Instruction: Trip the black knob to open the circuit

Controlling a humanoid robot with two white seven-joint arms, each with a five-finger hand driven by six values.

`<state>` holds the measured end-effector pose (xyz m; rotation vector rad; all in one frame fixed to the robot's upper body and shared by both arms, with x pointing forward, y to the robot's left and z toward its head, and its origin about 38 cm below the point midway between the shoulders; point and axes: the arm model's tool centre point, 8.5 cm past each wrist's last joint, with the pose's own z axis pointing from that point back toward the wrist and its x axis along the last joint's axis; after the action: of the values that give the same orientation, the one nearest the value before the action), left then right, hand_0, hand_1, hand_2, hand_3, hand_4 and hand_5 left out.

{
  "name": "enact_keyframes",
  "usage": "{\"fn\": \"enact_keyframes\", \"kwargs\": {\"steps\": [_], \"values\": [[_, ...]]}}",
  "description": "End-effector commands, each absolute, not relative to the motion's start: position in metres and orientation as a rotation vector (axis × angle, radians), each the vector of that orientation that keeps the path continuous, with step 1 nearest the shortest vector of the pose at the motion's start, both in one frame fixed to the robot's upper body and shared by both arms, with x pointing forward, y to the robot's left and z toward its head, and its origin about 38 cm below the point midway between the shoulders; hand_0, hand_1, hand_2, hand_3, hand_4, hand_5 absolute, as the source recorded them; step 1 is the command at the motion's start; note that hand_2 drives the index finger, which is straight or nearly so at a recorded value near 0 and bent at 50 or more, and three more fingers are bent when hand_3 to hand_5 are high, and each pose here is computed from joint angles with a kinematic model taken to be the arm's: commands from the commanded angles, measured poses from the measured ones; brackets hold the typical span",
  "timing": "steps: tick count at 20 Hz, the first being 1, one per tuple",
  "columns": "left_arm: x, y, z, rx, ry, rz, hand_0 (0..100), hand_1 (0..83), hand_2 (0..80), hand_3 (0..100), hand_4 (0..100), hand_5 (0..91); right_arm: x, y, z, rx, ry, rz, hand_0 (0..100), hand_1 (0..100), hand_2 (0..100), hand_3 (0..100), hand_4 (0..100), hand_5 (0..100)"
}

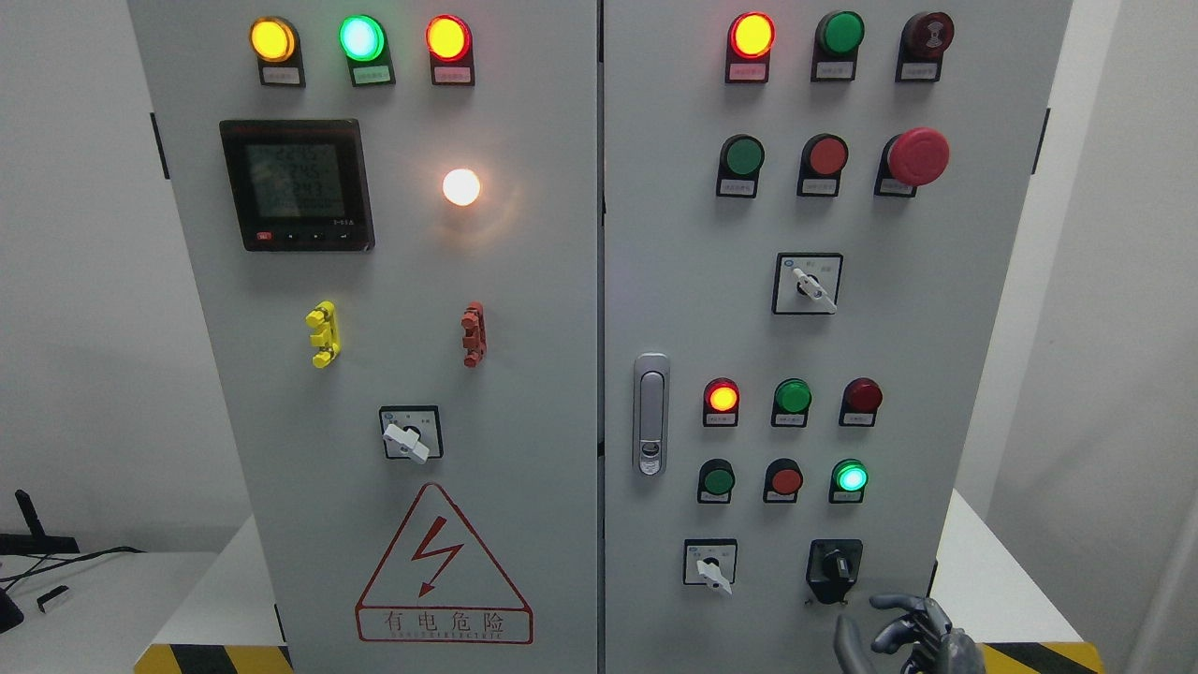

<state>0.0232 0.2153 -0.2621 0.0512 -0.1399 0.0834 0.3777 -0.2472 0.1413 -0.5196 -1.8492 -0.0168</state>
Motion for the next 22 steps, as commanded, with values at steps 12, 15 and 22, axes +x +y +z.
{"fn": "enact_keyframes", "kwargs": {"steps": [12, 15, 22], "values": [[0.024, 0.214, -0.262, 0.047, -0.141, 0.053, 12, 38.9, 0.0, 0, 0, 0.0, 0.267, -0.27, 0.146, -0.038, -1.959, 0.18, 26, 11, 1, 10, 5, 4], [0.023, 0.215, -0.262, 0.048, -0.139, 0.053, 12, 38.9, 0.0, 0, 0, 0.0, 0.259, -0.276, 0.149, -0.016, -1.952, 0.191, 20, 4, 0, 2, 0, 0], [0.024, 0.215, -0.262, 0.049, -0.141, 0.053, 12, 38.9, 0.0, 0, 0, 0.0, 0.236, -0.28, 0.144, -0.013, -1.921, 0.225, 15, 0, 0, 0, 0, 0]]}}
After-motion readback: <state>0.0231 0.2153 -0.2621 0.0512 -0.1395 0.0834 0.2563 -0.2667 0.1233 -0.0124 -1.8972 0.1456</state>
